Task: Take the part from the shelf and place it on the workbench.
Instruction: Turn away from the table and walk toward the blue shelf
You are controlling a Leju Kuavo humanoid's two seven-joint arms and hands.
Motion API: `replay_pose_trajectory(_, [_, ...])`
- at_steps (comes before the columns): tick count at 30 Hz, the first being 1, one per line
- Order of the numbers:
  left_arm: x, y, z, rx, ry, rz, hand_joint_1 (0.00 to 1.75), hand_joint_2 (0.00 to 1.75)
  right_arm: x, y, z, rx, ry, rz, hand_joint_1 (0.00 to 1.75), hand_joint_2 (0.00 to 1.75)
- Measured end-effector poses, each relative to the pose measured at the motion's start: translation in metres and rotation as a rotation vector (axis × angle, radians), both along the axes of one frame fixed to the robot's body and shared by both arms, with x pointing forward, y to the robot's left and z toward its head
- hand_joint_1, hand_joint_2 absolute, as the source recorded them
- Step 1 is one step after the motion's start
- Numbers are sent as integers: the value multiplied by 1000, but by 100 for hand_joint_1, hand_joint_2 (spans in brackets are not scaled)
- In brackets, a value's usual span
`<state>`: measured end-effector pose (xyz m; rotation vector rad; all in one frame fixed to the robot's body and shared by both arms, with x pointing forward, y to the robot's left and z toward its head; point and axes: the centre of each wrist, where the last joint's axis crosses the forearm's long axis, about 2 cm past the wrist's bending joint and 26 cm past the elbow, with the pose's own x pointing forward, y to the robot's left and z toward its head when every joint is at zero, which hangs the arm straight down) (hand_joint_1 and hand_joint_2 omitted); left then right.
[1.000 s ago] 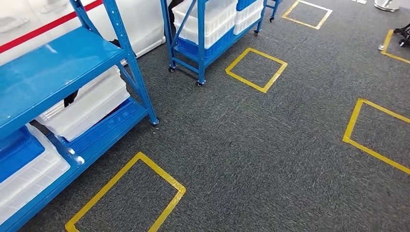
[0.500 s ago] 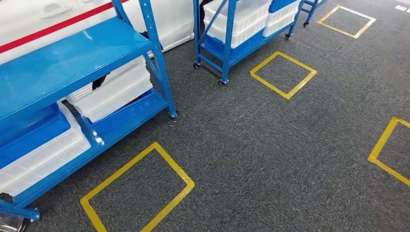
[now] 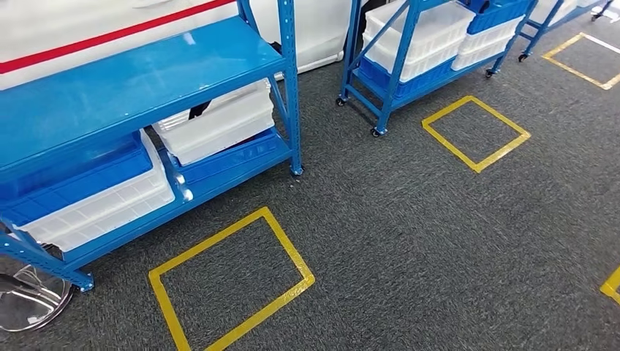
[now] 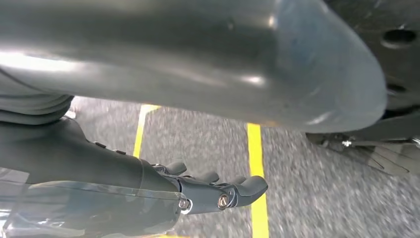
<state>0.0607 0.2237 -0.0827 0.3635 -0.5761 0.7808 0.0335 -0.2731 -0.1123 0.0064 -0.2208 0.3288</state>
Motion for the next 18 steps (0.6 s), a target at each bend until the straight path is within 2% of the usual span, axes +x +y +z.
replay_pose_trajectory(18, [0,-2,3,20,-14,-45,0,0,2,-1,0,-5,6,-3,0,0])
